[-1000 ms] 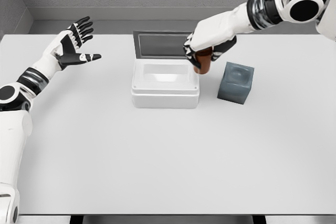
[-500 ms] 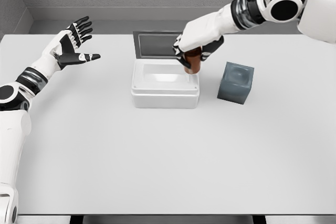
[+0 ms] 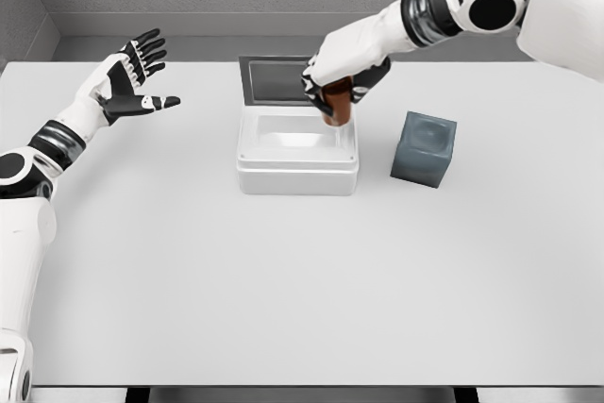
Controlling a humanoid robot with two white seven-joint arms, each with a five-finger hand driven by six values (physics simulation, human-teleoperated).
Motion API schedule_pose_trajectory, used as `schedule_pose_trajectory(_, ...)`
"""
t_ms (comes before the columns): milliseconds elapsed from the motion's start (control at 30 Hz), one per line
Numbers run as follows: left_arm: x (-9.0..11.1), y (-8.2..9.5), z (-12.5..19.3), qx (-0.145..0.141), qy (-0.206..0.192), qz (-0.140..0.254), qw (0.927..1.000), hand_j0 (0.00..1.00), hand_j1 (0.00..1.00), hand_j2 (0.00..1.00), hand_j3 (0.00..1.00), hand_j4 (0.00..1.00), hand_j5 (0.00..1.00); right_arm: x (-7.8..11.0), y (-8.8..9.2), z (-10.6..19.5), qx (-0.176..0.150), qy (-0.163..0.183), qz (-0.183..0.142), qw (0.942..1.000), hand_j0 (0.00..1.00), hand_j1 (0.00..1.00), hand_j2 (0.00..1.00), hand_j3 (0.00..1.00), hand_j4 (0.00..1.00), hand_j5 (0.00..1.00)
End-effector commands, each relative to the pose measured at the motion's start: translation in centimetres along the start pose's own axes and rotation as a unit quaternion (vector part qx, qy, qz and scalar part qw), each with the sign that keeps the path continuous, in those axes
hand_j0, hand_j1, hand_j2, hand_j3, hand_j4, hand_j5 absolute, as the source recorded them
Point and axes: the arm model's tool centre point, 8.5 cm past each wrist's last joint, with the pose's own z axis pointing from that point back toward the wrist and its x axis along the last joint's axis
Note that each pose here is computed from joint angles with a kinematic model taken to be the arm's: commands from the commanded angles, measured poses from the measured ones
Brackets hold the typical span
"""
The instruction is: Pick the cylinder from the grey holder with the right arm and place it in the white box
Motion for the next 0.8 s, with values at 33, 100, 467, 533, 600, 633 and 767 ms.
schedule_pose_trajectory(33,0.02,0.04,0.02,0.001,-0.001,0.003,1.0000,1.00,1.00,1.00,1.00,1.00,1.00,0.25,-0.19,-0.49,0.001,-0.005,-0.001,1.0000,0.35,0.35,0.35,0.35,0.35,0.35)
schedule_pose_trajectory(100,0.02,0.04,0.02,0.001,-0.001,0.003,1.0000,1.00,1.00,1.00,1.00,1.00,1.00,0.41,-0.14,-0.80,0.007,-0.007,0.002,1.0000,0.34,0.34,0.34,0.34,0.34,0.34)
schedule_pose_trajectory(467,0.07,0.03,0.01,0.000,-0.002,0.002,1.0000,1.00,1.00,1.00,1.00,1.00,1.00,0.46,-0.47,-0.72,0.025,-0.002,0.016,0.9995,0.34,0.34,0.34,0.34,0.34,0.34)
schedule_pose_trajectory(533,0.08,0.03,0.01,0.000,-0.003,0.002,1.0000,1.00,1.00,1.00,1.00,1.00,1.00,0.43,-0.28,-0.78,0.028,-0.002,0.016,0.9995,0.34,0.34,0.34,0.34,0.34,0.34)
schedule_pose_trajectory(600,0.05,-0.04,-0.03,0.000,-0.002,0.003,1.0000,1.00,1.00,1.00,1.00,1.00,1.00,0.51,-0.18,-0.97,0.031,-0.003,0.016,0.9994,0.34,0.34,0.34,0.34,0.34,0.34)
schedule_pose_trajectory(633,0.07,0.03,0.01,0.000,-0.002,0.002,1.0000,1.00,1.00,1.00,1.00,1.00,1.00,0.55,-0.22,-1.08,0.032,-0.004,0.016,0.9994,0.34,0.34,0.34,0.34,0.34,0.34)
schedule_pose_trajectory(767,0.07,0.03,0.01,0.000,-0.002,0.002,1.0000,1.00,1.00,1.00,1.00,1.00,1.00,0.31,0.06,-1.07,0.034,-0.001,0.013,0.9993,0.34,0.34,0.34,0.34,0.34,0.34)
